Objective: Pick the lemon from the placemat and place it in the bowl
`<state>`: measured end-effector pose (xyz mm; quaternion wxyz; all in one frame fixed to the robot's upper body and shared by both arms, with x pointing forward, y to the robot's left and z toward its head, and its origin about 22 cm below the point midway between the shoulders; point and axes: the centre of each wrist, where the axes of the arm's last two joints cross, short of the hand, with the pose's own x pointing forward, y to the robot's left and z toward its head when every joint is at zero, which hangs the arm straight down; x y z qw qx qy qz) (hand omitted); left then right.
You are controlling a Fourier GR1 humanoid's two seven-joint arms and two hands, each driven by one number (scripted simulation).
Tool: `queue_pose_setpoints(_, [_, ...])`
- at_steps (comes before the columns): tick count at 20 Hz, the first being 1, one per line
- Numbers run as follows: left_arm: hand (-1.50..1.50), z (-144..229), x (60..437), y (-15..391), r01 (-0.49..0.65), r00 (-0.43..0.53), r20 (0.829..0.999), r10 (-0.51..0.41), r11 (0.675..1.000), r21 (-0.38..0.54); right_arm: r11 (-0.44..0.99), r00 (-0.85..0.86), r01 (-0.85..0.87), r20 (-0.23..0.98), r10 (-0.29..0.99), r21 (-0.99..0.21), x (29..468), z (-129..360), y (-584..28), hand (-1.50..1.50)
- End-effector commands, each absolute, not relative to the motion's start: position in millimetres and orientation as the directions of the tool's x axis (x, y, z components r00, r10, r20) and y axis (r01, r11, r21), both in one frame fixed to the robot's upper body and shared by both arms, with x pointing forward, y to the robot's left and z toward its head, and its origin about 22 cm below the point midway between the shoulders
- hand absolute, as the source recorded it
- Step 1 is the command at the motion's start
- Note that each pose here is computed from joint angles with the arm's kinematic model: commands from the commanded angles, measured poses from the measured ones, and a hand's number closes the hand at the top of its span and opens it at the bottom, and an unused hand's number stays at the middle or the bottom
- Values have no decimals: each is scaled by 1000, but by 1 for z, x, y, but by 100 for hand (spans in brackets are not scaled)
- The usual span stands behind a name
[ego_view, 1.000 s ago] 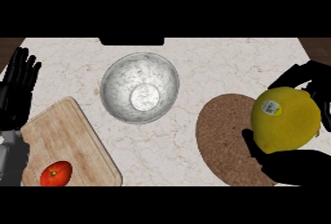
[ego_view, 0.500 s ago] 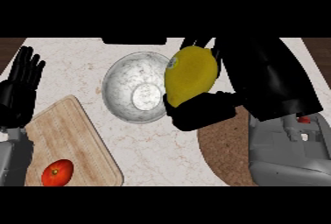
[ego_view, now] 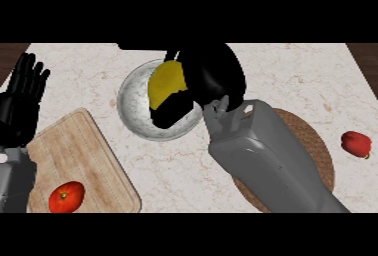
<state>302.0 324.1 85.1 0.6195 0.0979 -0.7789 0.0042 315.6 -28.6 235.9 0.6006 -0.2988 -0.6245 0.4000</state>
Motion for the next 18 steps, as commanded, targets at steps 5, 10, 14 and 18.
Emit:
queue_pose_setpoints(5, [0,83,314,316,-148,-216,966,-142,983,111,478,115,-85,468,876,-874,358,180,-7,150])
queue_pose_setpoints(10, [0,73,306,325,-133,-218,968,-126,986,98,599,194,-56,579,792,-799,371,138,-15,-150])
queue_pose_setpoints(14, [0,94,314,312,-137,-221,966,-135,985,106,728,154,-3,719,678,-686,363,108,-23,-150])
queue_pose_setpoints(18, [0,99,316,312,-139,-226,964,-143,984,113,802,66,131,812,579,-583,365,100,-27,-150])
